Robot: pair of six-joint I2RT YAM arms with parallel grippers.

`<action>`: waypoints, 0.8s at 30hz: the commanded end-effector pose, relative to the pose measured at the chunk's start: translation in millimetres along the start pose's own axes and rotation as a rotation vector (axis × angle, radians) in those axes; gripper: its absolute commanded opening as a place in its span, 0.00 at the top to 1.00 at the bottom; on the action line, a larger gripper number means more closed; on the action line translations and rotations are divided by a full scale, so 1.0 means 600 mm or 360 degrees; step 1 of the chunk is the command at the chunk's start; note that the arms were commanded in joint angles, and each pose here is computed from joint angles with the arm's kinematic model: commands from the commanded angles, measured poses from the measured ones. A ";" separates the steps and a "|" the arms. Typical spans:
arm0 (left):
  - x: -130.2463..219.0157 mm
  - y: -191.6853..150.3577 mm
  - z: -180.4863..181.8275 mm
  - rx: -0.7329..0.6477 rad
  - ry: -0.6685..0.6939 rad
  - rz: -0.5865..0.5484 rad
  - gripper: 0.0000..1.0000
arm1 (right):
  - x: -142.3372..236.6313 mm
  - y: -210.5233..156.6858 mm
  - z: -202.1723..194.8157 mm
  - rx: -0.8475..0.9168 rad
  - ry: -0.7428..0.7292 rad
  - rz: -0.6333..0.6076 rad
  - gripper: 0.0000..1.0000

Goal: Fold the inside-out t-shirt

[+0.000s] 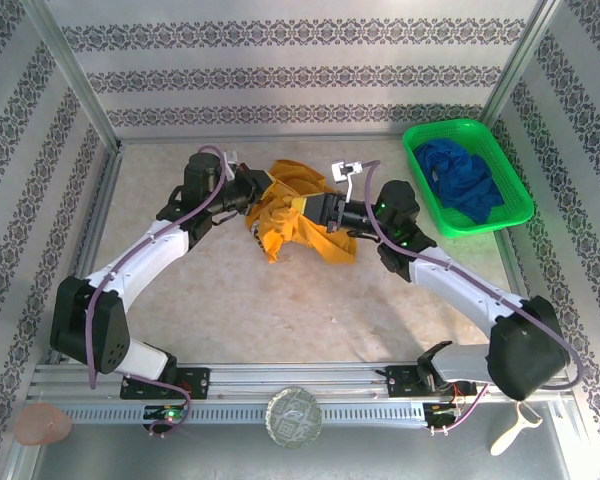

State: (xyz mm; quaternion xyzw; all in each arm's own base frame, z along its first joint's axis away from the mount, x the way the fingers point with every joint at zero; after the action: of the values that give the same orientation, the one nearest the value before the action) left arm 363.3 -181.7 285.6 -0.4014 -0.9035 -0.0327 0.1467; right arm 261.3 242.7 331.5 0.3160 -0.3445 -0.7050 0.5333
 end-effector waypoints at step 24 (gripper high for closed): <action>0.019 -0.097 0.031 -0.0493 0.0101 0.0180 0.41 | 0.059 -0.033 -0.058 -0.0123 0.0030 -0.0109 1.00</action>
State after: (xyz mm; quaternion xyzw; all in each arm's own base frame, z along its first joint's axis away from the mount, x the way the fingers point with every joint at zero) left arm 301.9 -201.5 271.8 -0.4577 -0.8689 -0.1437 0.1218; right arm 277.0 204.7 288.0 0.2857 -0.2992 -0.7453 0.5229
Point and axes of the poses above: each hand's point on the last joint's axis, 136 mm out from that joint toward the fingers, its own x axis back along the fingers, its own z axis along the line the jaws close on, y = z × x, the point moved 6 cm from there along x, back along the fingers, and after that the axes turned 12 degrees about x, right-handed, at the moved point
